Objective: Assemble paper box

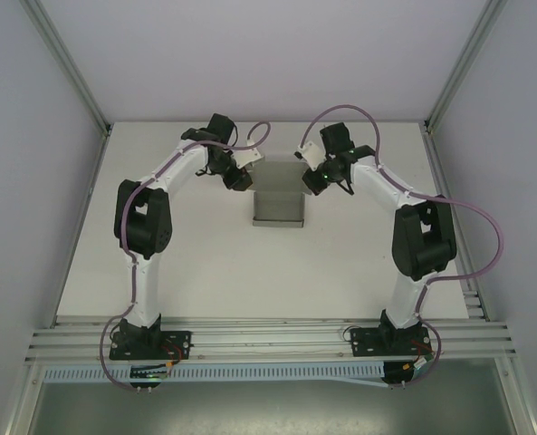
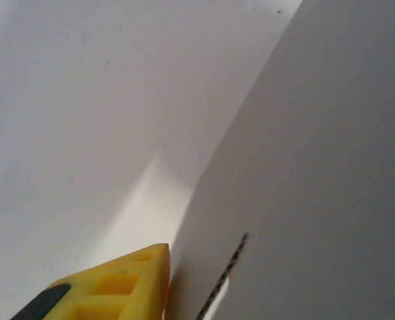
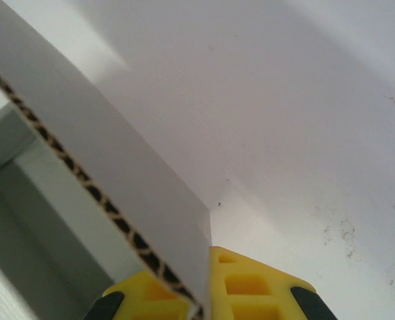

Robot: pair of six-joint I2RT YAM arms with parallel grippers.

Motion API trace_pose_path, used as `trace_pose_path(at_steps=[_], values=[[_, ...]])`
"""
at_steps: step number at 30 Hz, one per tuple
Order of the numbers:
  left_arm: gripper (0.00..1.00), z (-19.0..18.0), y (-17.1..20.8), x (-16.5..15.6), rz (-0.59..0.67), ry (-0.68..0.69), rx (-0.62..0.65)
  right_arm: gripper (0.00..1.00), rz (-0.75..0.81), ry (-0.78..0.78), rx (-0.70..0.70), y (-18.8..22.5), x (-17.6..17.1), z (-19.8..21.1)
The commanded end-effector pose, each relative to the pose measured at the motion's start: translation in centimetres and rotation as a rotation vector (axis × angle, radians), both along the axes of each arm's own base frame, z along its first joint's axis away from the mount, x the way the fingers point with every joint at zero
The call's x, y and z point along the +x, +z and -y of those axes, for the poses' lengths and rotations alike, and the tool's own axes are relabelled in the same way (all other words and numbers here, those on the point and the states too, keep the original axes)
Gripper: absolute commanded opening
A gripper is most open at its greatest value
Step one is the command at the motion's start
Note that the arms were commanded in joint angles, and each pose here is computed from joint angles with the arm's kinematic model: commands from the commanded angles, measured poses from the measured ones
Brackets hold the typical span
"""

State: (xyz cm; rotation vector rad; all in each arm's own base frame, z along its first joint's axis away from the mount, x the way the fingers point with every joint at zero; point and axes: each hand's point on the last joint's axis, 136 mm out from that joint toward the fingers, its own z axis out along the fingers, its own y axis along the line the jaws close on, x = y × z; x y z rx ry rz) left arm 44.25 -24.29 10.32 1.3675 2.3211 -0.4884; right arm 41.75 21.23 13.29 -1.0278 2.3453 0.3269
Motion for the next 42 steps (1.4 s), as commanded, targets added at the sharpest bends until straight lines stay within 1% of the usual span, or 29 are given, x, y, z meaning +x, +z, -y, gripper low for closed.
trace_pose_path(at_steps=[1, 4, 6, 8, 9, 10, 12, 13, 14, 15, 18, 21, 23, 24, 26, 27, 29, 31, 34, 37, 42], values=[[0.19, -0.3, 1.8, -0.1, 0.021, 0.028, -0.005, 0.0, 0.037, -0.008, 0.016, 1.4, 0.0, -0.1], [0.0, 0.7, 3.6, 1.2, 0.042, 0.072, -0.066, 0.0, 0.043, -0.014, 0.005, 1.2, 0.1, -0.5], [0.0, 1.1, 4.4, 2.1, 0.043, 0.115, -0.091, 0.0, 0.06, -0.016, -0.019, 1.2, 0.1, -0.9], [0.0, 1.5, 5.1, 2.6, 0.035, 0.154, -0.114, 0.0, 0.094, -0.058, -0.034, 1.8, 0.6, -1.2], [0.0, 1.7, 5.3, 2.9, 0.035, 0.187, -0.127, 0.0, 0.119, -0.104, -0.036, 2.3, 1.1, -1.4], [0.0, 1.9, 5.6, 3.2, 0.031, 0.223, -0.143, 0.0, 0.152, -0.188, -0.033, 2.9, 2.0, -1.3], [0.0, 2.5, 6.5, 3.6, 0.005, 0.309, -0.189, 0.0, 0.231, -0.439, -0.029, 5.0, 4.2, -0.5], [0.0, 2.7, 7.1, 4.0, -0.004, 0.364, -0.219, 0.0, 0.249, -0.557, -0.012, 5.6, 4.8, -0.1], [0.0, 2.9, 7.6, 4.5, -0.014, 0.425, -0.249, 0.0, 0.257, -0.644, 0.02, 6.0, 5.1, -0.1], [0.0, 2.9, 7.9, 5.1, -0.028, 0.509, -0.272, 0.0, 0.25, -0.698, 0.07, 6.2, 5.3, -0.6], [0.0, 2.7, 8.1, 6.1, -0.084, 0.692, -0.337, 0.0, 0.239, -0.857, 0.203, 6.6, 5.9, -0.7], [0.0, 2.7, 8.2, 7.0, -0.118, 0.845, -0.4, 0.0, 0.265, -0.919, 0.319, 7.0, 5.9, -2.0], [0.0, 3.3, 8.4, 7.3, -0.134, 0.901, -0.439, 0.0, 0.267, -0.937, 0.373, 7.0, 6.0, -2.5], [0.0, 3.7, 8.5, 7.3, -0.151, 0.933, -0.463, 0.0, 0.265, -0.97, 0.399, 6.9, 6.1, -2.3], [0.0, 5.5, 8.6, 6.8, -0.174, 0.914, -0.504, 0.0, 0.272, -1.02, 0.446, 6.9, 6.3, -2.0], [0.0, 6.1, 8.2, 6.5, -0.177, 0.923, -0.5, 0.0, 0.266, -1.03, 0.461, 6.7, 6.5, -2.1], [0.0, 6.9, 7.4, 6.2, -0.166, 0.927, -0.468, 0.0, 0.249, -1.052, 0.48, 6.1, 6.6, -2.3], [0.0, 7.0, 6.1, 6.0, -0.155, 0.929, -0.409, 0.0, 0.234, -1.058, 0.49, 5.5, 6.6, -2.5], [0.0, 6.3, 3.9, 5.7, -0.156, 0.957, -0.343, 0.0, 0.224, -1.075, 0.462, 3.8, 6.3, -2.0], [0.0, 6.8, 2.2, 5.2, -0.173, 0.932, -0.356, 0.0, 0.197, -1.052, 0.462, 2.3, 5.8, -2.3], [0.0, 7.3, 0.0, 5.3, -0.162, 0.901, -0.368, 0.0, 0.144, -1.017, 0.423, -0.3, 5.4, -3.0]])
